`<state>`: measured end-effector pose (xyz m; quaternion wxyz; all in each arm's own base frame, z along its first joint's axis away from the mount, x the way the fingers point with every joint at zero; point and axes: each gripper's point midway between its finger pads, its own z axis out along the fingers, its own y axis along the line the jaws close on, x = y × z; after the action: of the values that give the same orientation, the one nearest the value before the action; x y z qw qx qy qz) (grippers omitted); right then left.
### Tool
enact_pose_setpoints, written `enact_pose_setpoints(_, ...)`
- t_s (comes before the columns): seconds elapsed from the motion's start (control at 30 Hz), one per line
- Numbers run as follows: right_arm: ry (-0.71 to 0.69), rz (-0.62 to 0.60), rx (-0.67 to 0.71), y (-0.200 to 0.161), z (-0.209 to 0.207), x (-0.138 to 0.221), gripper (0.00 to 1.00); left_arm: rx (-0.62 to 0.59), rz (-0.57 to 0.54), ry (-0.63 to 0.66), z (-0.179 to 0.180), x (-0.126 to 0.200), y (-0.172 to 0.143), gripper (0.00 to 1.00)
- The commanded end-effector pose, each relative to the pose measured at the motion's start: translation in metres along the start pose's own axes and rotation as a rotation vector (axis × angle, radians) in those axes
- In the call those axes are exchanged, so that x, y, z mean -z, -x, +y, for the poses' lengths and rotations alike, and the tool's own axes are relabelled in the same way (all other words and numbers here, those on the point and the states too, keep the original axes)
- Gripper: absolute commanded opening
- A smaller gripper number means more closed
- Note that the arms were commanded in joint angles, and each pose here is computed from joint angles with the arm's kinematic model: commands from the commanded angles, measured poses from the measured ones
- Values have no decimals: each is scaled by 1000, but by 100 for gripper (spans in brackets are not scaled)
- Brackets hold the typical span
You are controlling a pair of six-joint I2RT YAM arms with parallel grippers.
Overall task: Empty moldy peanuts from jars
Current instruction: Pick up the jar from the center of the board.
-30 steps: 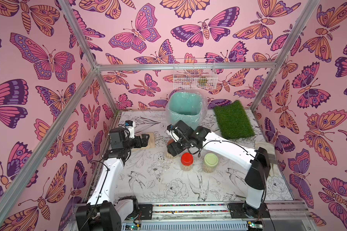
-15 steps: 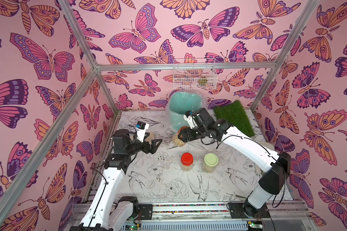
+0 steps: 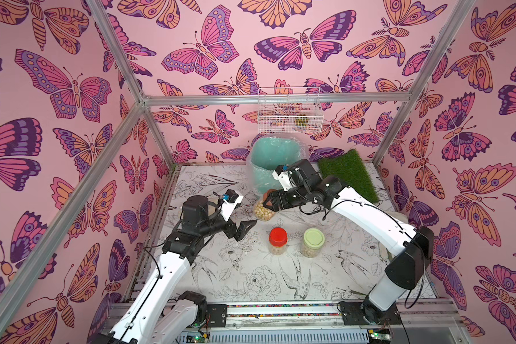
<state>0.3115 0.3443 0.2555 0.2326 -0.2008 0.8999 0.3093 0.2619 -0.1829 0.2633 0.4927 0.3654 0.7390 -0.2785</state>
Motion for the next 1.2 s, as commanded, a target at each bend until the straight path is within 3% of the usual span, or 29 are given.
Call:
enact_pose_setpoints(0.0,149,-128,38,39,37,23,0,-52,51,0,-2,-8,-15,100)
enact_pose_setpoints(0.27,245,-122,51,41,55,26,0,-99,100,13,3,-24,-23,100)
enact_pose_setpoints(0.73,428,-43,49,24,80,26,0,-113,70,82,19,-32,-19,100)
enact_pose_setpoints(0.97,445,-12,40,18,81,22,0,-95,29,88,21,-35,-15,100)
enact_pose_setpoints(1.17,433,11,35,12,78,15,0,-70,2,88,21,-37,-13,92)
